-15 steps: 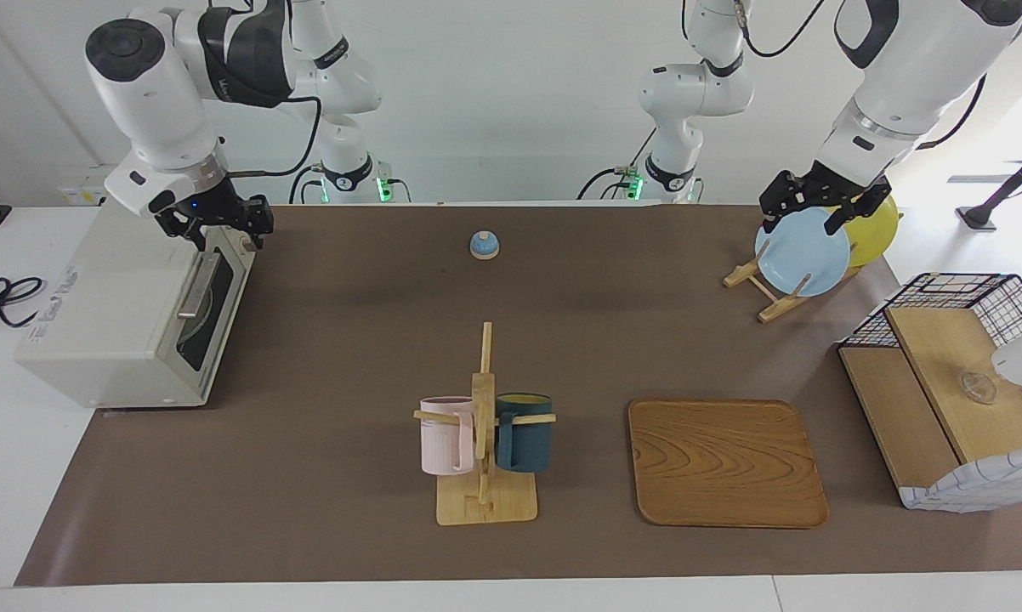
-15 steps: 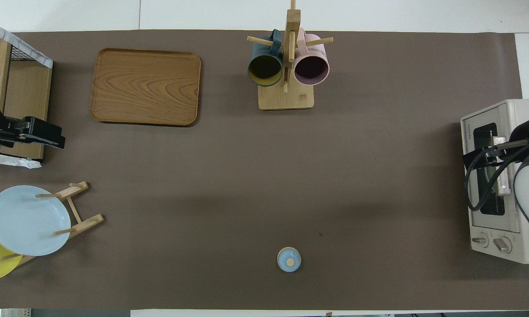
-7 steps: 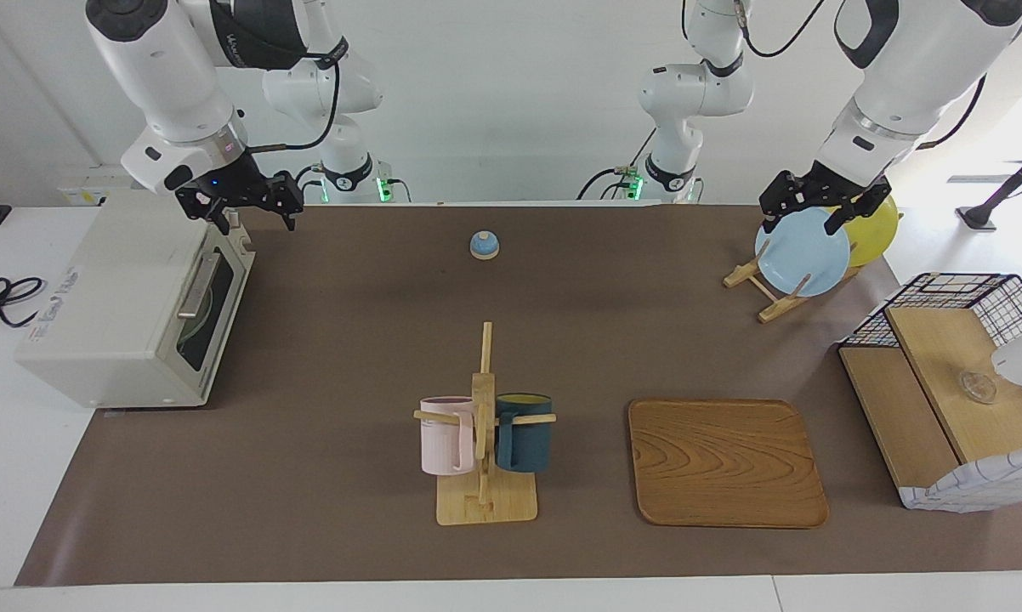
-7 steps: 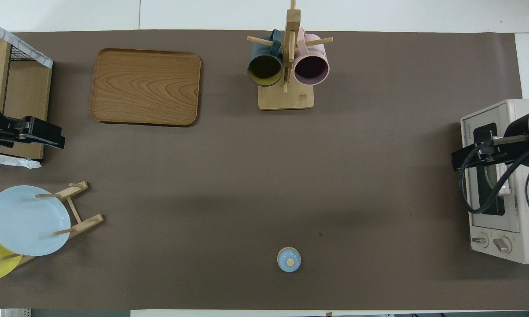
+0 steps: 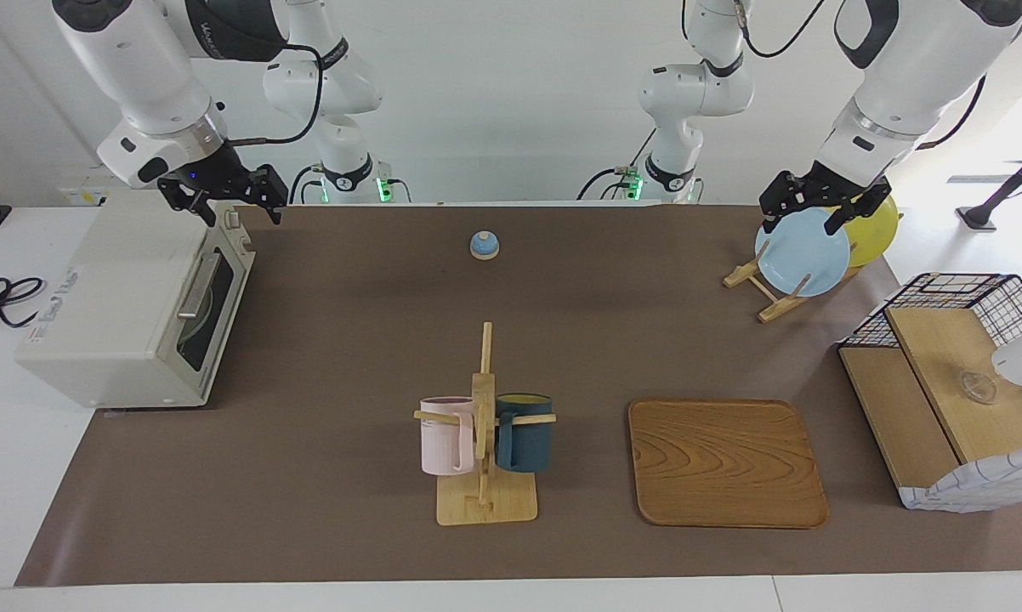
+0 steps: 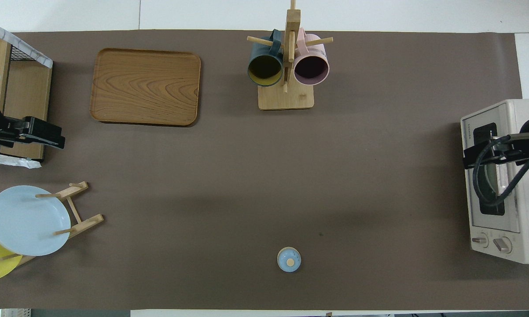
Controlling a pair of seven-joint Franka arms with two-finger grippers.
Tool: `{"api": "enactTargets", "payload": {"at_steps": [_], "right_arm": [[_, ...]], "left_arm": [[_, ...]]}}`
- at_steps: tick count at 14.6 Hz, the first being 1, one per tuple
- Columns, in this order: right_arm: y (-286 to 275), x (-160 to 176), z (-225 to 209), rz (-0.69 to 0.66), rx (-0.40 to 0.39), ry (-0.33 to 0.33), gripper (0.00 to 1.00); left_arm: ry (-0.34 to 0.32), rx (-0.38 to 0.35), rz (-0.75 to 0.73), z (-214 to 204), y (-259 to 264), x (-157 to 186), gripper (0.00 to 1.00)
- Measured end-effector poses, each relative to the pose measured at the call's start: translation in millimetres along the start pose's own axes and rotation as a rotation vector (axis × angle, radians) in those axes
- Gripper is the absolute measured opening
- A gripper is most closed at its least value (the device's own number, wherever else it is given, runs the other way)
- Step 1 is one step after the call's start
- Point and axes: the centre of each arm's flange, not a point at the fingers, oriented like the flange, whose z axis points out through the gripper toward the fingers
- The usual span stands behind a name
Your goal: Put corn in oven
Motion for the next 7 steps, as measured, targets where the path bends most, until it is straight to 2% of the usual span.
{"api": "enactTargets", "payload": {"at_steps": [7], "right_arm": [[-20,1,-12,0.005,-0.007,0.026,1.00]], "left_arm": [[0.000,0.000,0.000,0,0,0,1.00]]}}
